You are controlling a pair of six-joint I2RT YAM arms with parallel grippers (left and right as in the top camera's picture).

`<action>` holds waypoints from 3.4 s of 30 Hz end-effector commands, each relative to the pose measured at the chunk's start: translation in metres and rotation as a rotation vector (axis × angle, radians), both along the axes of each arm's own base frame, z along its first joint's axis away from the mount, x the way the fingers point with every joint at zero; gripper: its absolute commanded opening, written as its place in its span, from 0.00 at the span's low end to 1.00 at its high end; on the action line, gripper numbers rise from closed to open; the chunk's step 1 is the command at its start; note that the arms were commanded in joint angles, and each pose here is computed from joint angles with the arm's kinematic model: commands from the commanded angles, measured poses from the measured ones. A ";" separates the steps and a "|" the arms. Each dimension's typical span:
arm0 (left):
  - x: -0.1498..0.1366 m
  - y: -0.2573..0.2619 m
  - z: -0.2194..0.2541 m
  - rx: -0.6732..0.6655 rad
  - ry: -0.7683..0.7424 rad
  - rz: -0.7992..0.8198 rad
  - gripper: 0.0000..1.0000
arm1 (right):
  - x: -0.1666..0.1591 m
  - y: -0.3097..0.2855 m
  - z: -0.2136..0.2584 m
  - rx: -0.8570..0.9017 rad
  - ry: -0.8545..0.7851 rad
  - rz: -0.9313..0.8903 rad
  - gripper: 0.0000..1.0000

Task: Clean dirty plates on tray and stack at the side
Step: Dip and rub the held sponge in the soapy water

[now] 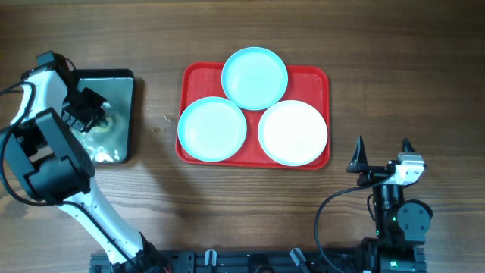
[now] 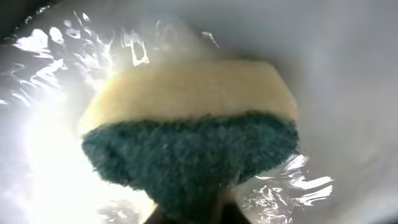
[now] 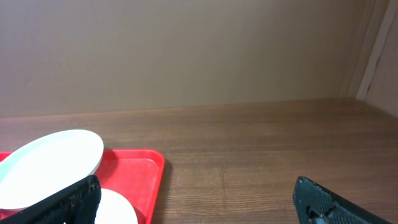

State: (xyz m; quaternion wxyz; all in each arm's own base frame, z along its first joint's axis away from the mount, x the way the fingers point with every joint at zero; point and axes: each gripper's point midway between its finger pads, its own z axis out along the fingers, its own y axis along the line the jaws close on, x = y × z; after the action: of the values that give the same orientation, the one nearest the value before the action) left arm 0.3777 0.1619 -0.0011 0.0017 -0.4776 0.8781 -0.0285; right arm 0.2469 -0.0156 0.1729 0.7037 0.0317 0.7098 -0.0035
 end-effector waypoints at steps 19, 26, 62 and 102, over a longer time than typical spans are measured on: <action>-0.016 -0.026 -0.012 -0.131 0.057 0.007 0.04 | 0.000 0.000 0.001 -0.011 -0.006 0.000 1.00; 0.001 -0.003 -0.015 -0.017 -0.006 0.002 1.00 | 0.000 0.000 0.001 -0.011 -0.006 0.000 1.00; 0.020 0.034 -0.013 0.171 -0.063 0.012 0.82 | 0.000 0.000 0.001 -0.011 -0.006 0.000 1.00; 0.012 0.005 -0.015 0.019 -0.046 0.002 0.04 | 0.000 0.000 0.001 -0.011 -0.006 0.000 1.00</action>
State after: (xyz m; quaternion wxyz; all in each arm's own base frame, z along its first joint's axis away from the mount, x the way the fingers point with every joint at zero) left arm 0.3983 0.1679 0.0014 0.0481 -0.4773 0.8766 -0.0375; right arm 0.2469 -0.0156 0.1729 0.7037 0.0317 0.7098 -0.0035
